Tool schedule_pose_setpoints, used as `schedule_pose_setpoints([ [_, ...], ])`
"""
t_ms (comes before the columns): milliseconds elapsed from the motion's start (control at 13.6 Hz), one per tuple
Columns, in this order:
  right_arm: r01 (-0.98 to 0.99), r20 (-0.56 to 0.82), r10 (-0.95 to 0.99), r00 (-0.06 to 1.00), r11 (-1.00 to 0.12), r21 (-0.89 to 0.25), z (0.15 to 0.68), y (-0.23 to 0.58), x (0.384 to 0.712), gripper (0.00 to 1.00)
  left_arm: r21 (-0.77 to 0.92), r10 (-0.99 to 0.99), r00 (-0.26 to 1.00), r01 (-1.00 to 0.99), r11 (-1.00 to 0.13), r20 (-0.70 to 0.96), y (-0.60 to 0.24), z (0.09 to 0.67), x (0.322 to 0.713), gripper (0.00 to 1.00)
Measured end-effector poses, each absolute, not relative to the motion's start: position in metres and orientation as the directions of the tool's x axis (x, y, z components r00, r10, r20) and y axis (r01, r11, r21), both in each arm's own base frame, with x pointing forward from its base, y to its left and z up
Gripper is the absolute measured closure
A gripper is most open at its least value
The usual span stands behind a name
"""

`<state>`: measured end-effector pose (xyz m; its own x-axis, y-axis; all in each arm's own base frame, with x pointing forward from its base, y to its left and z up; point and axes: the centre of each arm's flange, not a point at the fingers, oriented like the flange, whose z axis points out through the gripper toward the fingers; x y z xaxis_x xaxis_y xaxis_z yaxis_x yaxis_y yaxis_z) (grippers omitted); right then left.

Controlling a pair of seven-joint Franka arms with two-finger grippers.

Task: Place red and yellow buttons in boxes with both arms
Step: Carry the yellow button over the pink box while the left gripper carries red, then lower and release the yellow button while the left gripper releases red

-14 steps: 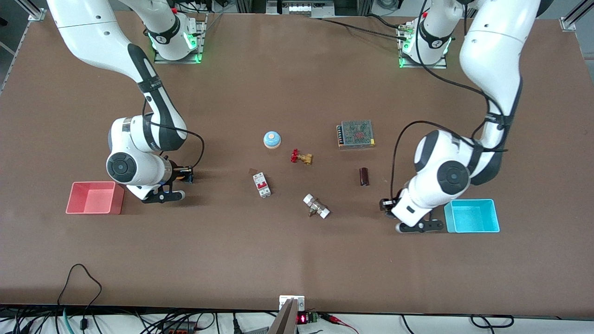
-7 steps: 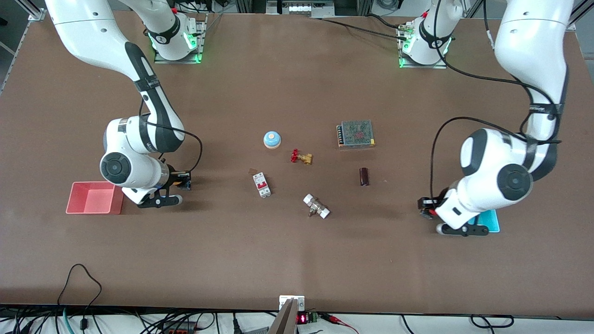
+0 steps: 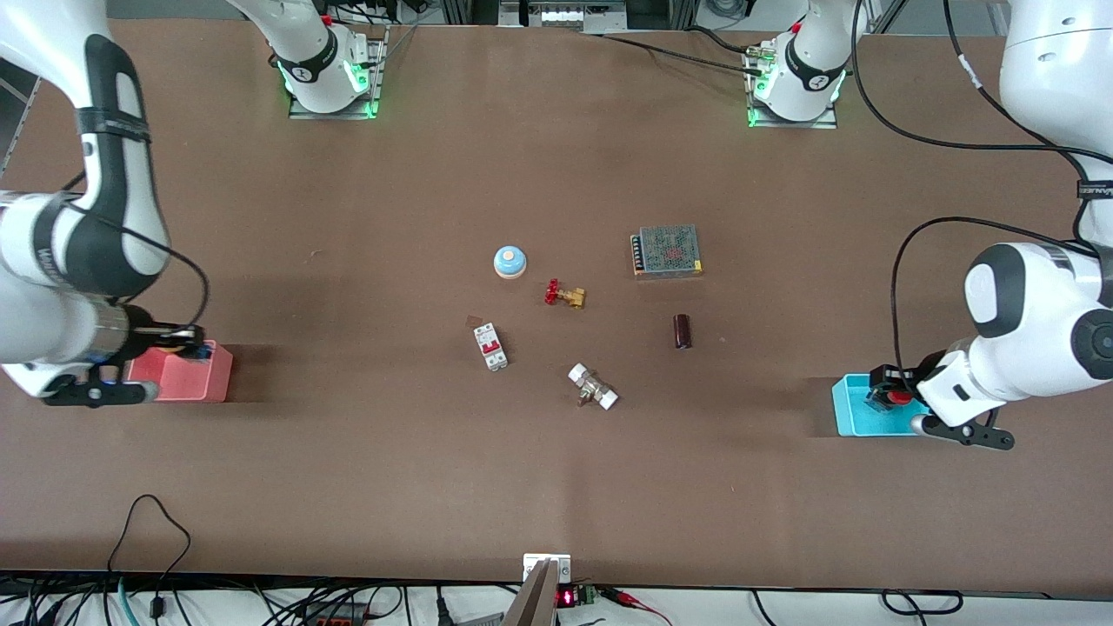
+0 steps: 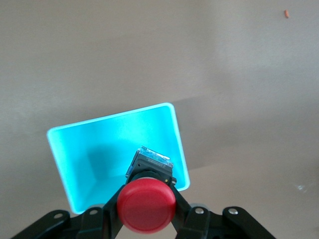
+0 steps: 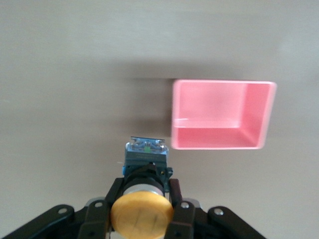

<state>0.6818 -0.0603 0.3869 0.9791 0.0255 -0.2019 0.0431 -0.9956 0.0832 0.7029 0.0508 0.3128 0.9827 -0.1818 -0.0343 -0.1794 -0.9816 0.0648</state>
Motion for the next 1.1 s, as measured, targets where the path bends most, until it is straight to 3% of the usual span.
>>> schedule_pose_setpoints([
  [515, 0.074, -0.276, 0.042, 0.960, -0.992, 0.106, 0.308, -0.119, 0.684, 0.59, 0.068, -0.192, 0.980, -0.189, -0.980, -0.042, 0.068, 0.255, 0.704, 0.63],
  [956, 0.095, -0.221, 0.066, 0.973, -0.988, 0.124, 0.275, -0.126, 0.695, 0.59, 0.074, -0.187, 0.981, -0.182, -0.980, -0.061, 0.075, 0.225, 0.702, 0.63],
  [1103, 0.094, -0.224, 0.065, 0.972, -0.988, 0.123, 0.265, -0.136, 0.694, 0.59, 0.074, -0.188, 0.980, -0.183, -0.980, -0.064, 0.075, 0.219, 0.701, 0.58],
])
